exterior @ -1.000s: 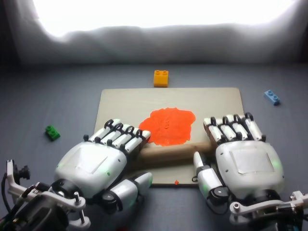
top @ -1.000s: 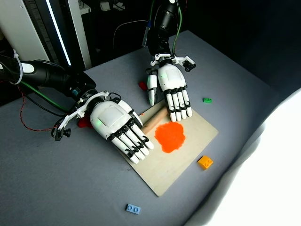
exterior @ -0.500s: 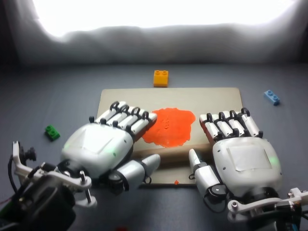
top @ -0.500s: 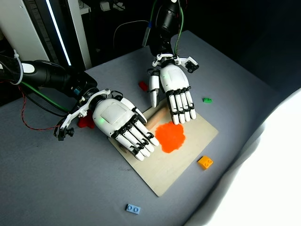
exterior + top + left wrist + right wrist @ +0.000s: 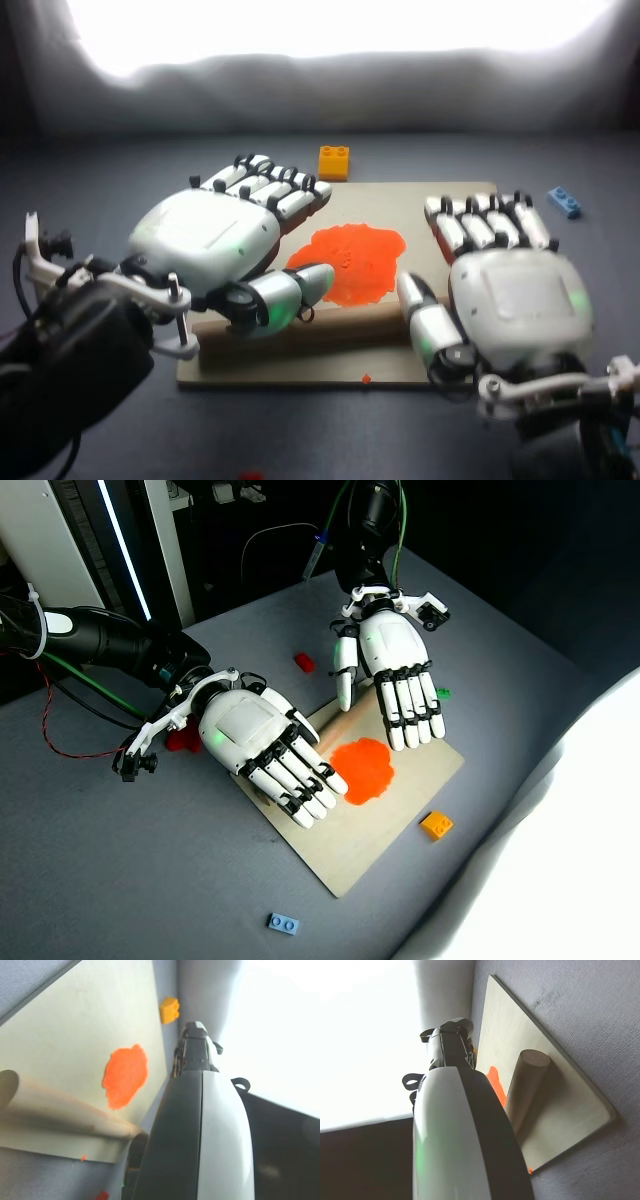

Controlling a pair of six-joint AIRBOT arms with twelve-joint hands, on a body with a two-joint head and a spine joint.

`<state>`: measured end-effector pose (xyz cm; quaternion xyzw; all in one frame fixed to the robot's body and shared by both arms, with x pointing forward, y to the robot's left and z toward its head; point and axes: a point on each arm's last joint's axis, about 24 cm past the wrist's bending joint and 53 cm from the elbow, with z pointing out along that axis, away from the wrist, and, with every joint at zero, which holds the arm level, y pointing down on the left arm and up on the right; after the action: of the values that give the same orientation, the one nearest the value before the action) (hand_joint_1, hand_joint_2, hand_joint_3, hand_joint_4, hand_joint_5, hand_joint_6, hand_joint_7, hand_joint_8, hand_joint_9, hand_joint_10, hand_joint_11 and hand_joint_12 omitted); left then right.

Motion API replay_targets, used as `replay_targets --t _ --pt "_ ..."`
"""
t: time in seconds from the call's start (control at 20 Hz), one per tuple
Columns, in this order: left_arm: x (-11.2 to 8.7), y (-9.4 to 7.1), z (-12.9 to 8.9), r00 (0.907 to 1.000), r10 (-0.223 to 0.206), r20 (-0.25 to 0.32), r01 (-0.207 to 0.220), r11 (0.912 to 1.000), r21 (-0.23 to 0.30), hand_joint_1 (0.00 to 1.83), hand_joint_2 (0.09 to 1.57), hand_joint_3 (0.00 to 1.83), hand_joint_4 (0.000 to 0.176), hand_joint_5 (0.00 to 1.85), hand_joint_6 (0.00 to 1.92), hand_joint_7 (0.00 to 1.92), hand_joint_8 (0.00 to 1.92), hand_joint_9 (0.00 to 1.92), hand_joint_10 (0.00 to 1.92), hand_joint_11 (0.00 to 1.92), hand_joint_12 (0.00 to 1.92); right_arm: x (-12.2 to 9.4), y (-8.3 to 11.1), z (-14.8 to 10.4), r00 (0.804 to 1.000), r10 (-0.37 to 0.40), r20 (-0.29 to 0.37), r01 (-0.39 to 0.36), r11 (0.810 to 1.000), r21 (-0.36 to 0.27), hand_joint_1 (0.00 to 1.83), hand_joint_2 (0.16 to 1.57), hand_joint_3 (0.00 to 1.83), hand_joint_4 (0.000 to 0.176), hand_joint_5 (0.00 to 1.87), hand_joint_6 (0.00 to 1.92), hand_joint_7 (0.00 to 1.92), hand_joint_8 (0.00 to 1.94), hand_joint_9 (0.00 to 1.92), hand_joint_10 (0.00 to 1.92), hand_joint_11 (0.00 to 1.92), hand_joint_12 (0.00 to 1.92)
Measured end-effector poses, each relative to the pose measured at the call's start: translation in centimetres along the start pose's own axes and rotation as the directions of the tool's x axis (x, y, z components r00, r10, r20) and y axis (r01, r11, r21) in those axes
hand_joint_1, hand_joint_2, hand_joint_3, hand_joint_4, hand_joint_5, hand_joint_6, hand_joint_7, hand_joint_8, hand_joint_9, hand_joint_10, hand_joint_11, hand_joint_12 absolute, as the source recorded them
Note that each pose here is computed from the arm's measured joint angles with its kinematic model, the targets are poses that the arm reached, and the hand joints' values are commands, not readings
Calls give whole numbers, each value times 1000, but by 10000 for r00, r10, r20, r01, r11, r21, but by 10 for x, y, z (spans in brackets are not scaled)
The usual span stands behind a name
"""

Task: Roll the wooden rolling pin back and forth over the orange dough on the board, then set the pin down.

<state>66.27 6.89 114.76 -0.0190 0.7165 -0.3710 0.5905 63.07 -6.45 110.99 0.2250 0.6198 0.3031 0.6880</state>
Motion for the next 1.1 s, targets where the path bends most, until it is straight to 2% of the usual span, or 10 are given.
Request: replay_targets --t 0.35,0.4,0.45,0.5,0.55,0.6,0.75,0.8,0.9,1.1 --pt "-35 -13 -6 9999 135 -53 -137 9992 -385 0 1408 0 0 260 19 309 9 259 21 0 554 -49 5 34 9951 893 423 -878 9955 -358 0 1425 0 0 567 65 669 56 593 94 0 1166" --pt "-42 -16 -7 9999 127 58 -124 9993 -358 0 1408 0 0 504 60 573 44 484 88 0 951 -61 4 39 9934 1005 558 -982 9943 -417 0 1400 0 0 750 105 840 97 755 184 119 1360" --pt "-51 -24 -6 9997 175 164 -171 9996 -241 0 1423 0 0 711 114 761 92 629 404 120 1374 -80 1 46 9892 1214 816 -1176 9918 -505 42 1398 0 0 938 63 1008 116 629 899 279 1593" --pt "-53 -28 -6 9997 200 131 -198 9996 -180 0 1423 0 0 714 128 761 108 563 579 116 1420 -88 -2 49 9879 1274 888 -1232 9910 -516 49 1398 0 0 947 67 1006 146 594 1007 283 1620" --pt "-55 -32 -5 9998 211 54 -211 9997 -120 0 1440 6 0 672 393 652 441 458 961 162 1547 -98 -8 52 9873 1257 973 -1215 9914 -478 77 1401 0 0 942 216 923 470 576 1219 309 1749" --pt "-55 -38 -4 9999 159 -34 -159 9999 -28 0 1505 5 0 533 1101 569 1149 509 1402 267 1772 -108 -15 54 9858 1294 1067 -1259 9913 -387 7 1431 2 0 811 781 849 951 578 1464 274 1892" --pt "-59 -50 -3 10000 -1 1 1 9998 191 71 1507 0 0 647 1324 711 1333 608 1566 331 1908 -122 -20 55 9842 1349 1145 -1302 9903 -480 0 1439 1 0 868 972 928 1016 658 1548 334 1920" --pt "-61 -52 -3 10000 -64 46 63 9998 204 112 1494 0 0 783 1406 891 1545 794 1849 558 1920 -127 -21 54 9844 1293 1197 -1227 9906 -608 0 1447 1 0 905 1442 998 1513 809 1877 536 1921" --pt "-64 -55 -2 9999 -142 99 140 9997 202 88 1515 3 0 877 1663 1020 1689 958 1918 745 1921 -127 -29 53 9823 1476 1154 -1430 9886 -474 0 1479 6 0 958 1637 1132 1677 1036 1918 829 1921" --pt "-71 -61 -2 9997 -153 210 146 9994 307 75 1535 7 0 887 1801 1029 1810 998 1920 810 1921 -125 -29 52 9800 1660 1095 -1611 9856 -521 0 1512 10 0 1004 1733 1150 1758 1087 1920 918 1921"
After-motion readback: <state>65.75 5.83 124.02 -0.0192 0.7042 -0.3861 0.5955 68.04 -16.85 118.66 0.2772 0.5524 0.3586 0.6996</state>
